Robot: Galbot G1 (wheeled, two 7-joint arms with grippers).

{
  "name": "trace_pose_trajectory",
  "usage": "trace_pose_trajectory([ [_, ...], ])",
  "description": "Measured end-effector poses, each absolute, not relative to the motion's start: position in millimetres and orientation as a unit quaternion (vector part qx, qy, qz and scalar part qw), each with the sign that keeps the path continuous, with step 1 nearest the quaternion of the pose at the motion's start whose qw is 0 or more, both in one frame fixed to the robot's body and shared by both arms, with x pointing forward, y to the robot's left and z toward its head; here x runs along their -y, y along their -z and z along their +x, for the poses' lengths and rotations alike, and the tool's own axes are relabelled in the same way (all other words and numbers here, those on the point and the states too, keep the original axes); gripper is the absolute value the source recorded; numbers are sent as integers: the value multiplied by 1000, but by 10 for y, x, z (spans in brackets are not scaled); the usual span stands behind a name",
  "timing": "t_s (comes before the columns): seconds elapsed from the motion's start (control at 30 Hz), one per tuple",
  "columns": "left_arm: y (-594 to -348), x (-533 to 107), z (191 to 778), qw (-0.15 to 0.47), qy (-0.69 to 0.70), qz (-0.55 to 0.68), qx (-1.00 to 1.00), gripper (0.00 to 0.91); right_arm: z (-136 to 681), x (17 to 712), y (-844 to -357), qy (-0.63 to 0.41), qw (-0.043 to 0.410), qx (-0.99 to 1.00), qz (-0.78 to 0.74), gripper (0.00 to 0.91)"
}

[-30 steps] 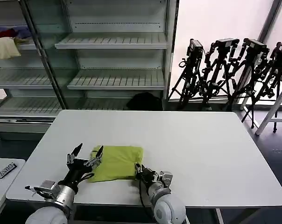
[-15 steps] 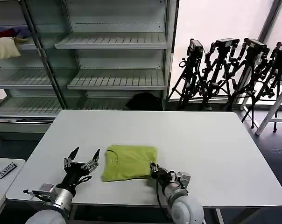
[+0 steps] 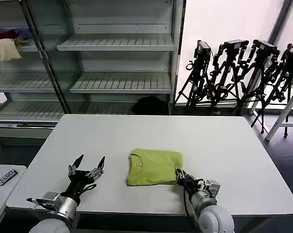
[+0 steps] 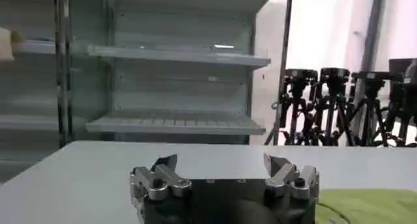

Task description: Fold and organize the clothes.

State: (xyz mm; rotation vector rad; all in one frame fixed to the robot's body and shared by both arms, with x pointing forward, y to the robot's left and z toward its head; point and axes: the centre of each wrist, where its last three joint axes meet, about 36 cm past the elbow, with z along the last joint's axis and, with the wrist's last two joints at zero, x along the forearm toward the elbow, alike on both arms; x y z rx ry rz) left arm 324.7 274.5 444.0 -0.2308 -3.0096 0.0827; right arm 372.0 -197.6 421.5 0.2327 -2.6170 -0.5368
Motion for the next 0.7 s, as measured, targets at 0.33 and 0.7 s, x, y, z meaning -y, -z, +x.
trace_pose_trajectory([
  [0.33, -4441, -2755, 3261, 59, -27, -75, 995, 907, 3687, 2121, -4283, 171, 211, 960, 74, 907],
  [0.7, -4390, -2804, 3317, 57, -27, -71, 995, 907, 3683, 2534, -4370, 106, 188, 976, 38, 907],
])
